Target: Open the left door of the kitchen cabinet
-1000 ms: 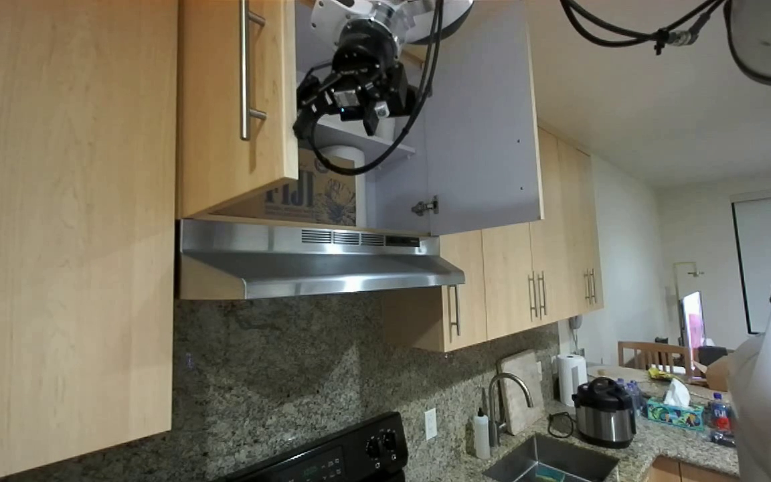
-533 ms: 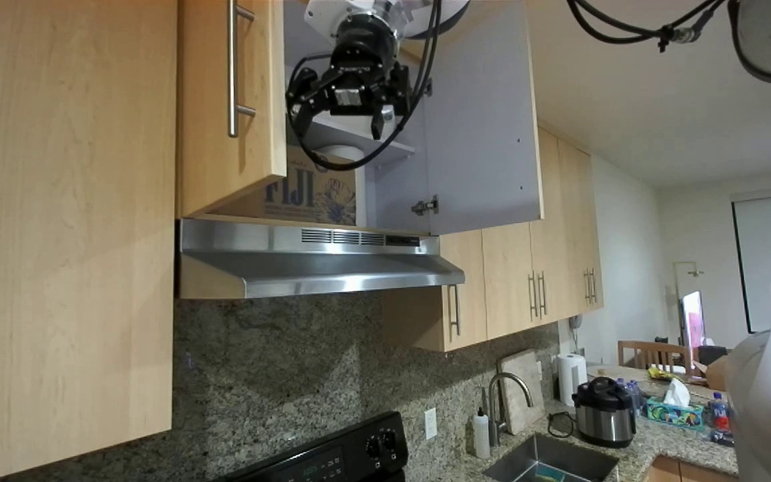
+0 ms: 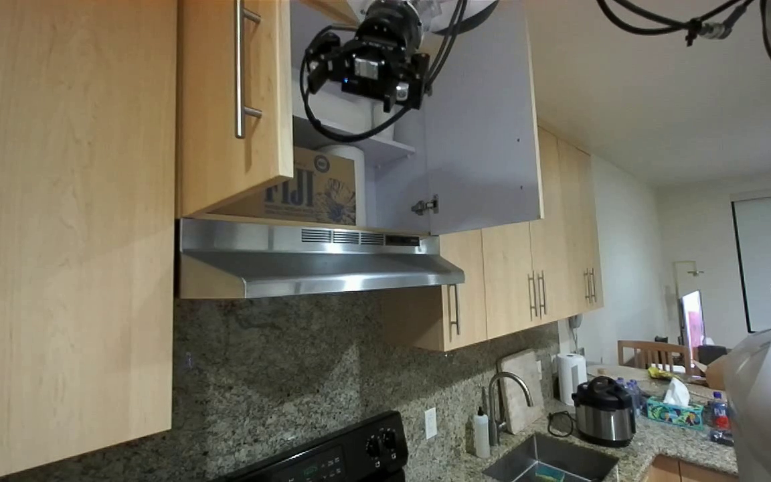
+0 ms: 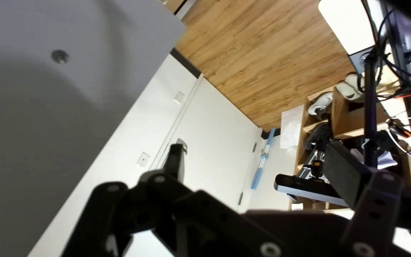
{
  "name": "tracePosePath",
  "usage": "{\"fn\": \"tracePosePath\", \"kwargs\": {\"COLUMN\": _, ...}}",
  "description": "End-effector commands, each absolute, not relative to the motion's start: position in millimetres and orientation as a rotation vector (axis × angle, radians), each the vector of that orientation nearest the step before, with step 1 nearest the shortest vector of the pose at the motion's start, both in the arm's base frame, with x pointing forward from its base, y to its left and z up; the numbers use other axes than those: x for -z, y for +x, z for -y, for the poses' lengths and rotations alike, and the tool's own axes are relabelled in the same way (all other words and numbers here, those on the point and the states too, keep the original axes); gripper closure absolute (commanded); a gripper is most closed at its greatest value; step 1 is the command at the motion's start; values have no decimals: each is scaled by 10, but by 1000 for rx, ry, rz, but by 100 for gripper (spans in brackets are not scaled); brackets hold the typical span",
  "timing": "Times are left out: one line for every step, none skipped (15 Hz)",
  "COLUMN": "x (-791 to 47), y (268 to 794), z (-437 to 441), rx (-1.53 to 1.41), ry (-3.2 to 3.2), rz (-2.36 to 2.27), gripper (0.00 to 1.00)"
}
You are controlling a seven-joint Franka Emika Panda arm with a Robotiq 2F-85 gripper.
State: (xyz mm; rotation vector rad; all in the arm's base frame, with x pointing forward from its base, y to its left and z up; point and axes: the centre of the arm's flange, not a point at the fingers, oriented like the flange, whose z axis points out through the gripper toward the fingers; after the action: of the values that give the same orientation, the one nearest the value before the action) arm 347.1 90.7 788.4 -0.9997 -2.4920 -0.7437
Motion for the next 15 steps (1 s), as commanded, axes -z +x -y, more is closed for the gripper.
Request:
{"fn": "tracePosePath", "kwargs": {"x": -8053, "y": 3393, "z": -550, "rx": 1006, "ry": -1029, "rz": 2475, "gripper": 0}}
{"fn": "tracePosePath", "kwargs": {"x": -8131, "y": 3397, "z": -416, "rx": 1072, "ry": -1087, "rz": 2436, "gripper": 0}}
{"fn": "tracePosePath", "kwargs": {"x": -8202, "y": 3395, "z": -295, "rx": 1139, "ry": -1126, "rz": 2408, "gripper": 0}}
{"fn": "tracePosePath", "kwargs": {"x": -8284, "y": 3386, "z": -172, "rx": 1186, "ry": -1195, "rz": 2356, "gripper": 0}}
{"fn": "tracePosePath", "kwargs": {"x": -8335, "y": 3378, "z": -61, "rx": 1243, "ry": -1236, "rz": 2318, "gripper": 0}}
{"fn": "tracePosePath", "kwargs": {"x": -8394, "y": 3366, "z": 70, "rx": 1291, "ry": -1290, "rz": 2280, "gripper": 0}}
{"fn": "tracePosePath", "kwargs": {"x": -8434, "y": 3351, "z": 191, "rx": 1336, "ry": -1343, "rz": 2241, "gripper": 0}}
{"fn": "tracePosePath", "kwargs": {"x": -8450, "y": 3351, "z": 310, "rx": 1379, "ry": -1393, "rz": 2199, "gripper": 0}}
{"fn": "tracePosePath", "kwargs": {"x": -8469, "y": 3356, "z": 434, "rx": 1416, "ry": -1452, "rz": 2156, "gripper": 0}}
{"fn": "tracePosePath", "kwargs": {"x": -8469, "y": 3400, "z": 572, "rx": 1441, "ry": -1520, "rz": 2116, "gripper": 0}}
{"fn": "tracePosePath", "kwargs": {"x": -8465, "y": 3447, "z": 694, "rx": 1462, "ry": -1591, "rz": 2079, "gripper": 0}}
{"fn": "tracePosePath", "kwargs": {"x": -8549, "y": 3568, "z": 917, "rx": 1475, "ry": -1669, "rz": 2047, "gripper": 0}}
{"fn": "tracePosePath", "kwargs": {"x": -8577, "y": 3628, "z": 1085, "rx": 1499, "ry": -1738, "rz": 2008, "gripper": 0}}
{"fn": "tracePosePath", "kwargs": {"x": -8589, "y": 3679, "z": 1242, "rx": 1516, "ry": -1812, "rz": 1968, "gripper": 0}}
{"fn": "tracePosePath", "kwargs": {"x": -8585, "y": 3726, "z": 1368, "rx": 1537, "ry": -1880, "rz": 1929, "gripper": 0}}
